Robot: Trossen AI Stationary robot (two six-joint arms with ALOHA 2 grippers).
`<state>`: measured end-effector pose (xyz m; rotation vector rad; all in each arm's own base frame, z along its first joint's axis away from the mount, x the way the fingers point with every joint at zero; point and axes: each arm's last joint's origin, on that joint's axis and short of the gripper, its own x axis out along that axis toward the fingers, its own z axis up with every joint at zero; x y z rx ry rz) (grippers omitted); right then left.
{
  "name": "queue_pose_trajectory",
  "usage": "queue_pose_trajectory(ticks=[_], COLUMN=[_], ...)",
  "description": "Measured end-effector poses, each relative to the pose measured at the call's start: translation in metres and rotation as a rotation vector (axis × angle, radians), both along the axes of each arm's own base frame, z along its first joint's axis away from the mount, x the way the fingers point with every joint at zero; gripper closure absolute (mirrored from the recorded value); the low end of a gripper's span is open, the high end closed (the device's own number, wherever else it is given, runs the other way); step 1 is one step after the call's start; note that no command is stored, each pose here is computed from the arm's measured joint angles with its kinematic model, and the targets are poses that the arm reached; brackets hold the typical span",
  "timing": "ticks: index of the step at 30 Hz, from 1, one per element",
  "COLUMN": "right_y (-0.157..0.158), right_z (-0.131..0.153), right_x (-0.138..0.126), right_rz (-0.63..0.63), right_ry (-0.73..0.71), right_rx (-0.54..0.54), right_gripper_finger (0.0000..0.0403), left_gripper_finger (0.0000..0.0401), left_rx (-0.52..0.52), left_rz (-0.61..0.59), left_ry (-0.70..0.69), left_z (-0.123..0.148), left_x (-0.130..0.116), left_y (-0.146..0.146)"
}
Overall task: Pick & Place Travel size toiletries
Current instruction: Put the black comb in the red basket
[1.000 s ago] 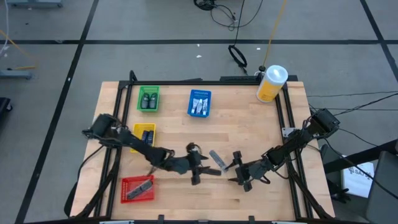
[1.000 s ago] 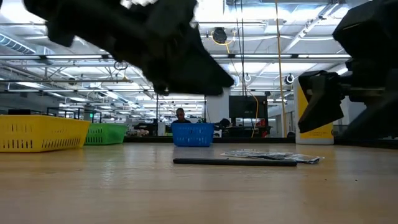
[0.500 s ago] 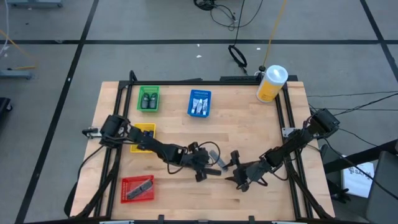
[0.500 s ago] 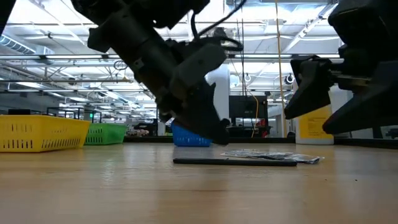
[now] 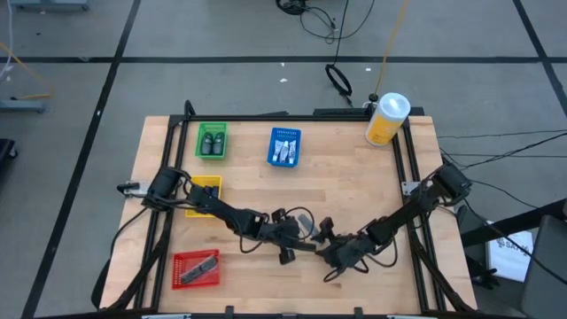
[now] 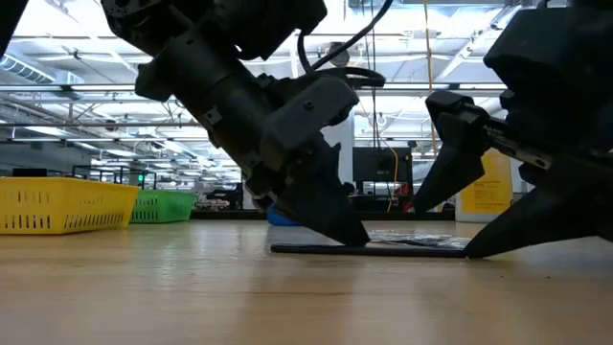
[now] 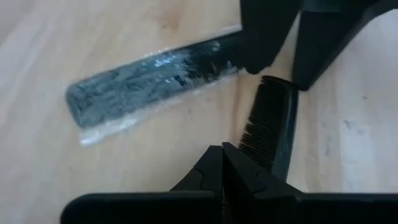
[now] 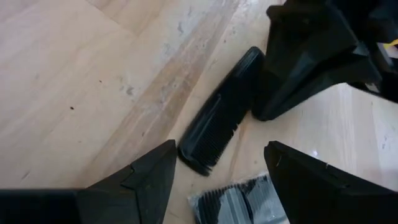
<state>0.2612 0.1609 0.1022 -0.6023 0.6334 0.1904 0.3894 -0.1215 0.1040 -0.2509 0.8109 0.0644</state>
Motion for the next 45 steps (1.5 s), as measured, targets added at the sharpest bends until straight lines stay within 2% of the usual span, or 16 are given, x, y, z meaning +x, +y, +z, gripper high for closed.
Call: queue_pose_trajectory(ticks=[7,16,26,41,45], right_y=[-0.003,-0.005,-0.002,-0.001,0.000], right_z=[-0.001,0.000,0.002,0.008,0.008], right_x=[0.002,0.003,0.003,0.008,0.007], right_rz=[-0.041,-0.071,-0.061,-0.114,-0.104], right_ry=[0.003,-0.038,-0.059,-0.128,-0.119], right_rx=[-0.041,-0.082,-0.064,0.038,0.035], right_gripper_finger=[0.0163,0.0163,0.0163,0.0163,0.0163], left_gripper_finger=[0.0398,0.0397,0.0398,0.0391,0.0397], left_rx=[0.003,-0.007,-0.002,-0.018,-0.005], left_rz=[-0.037,-0.051,-0.056,-0.061,-0.084], left_ry=[-0.042,-0.051,-0.100,-0.148,-0.156], left_z=[0.003,-0.011,-0.012,-0.010,-0.008], left_x=[0.001,0.004,0.009,0.012,0.012], left_y=[-0.007,-0.009,-0.008,-0.008,-0.009])
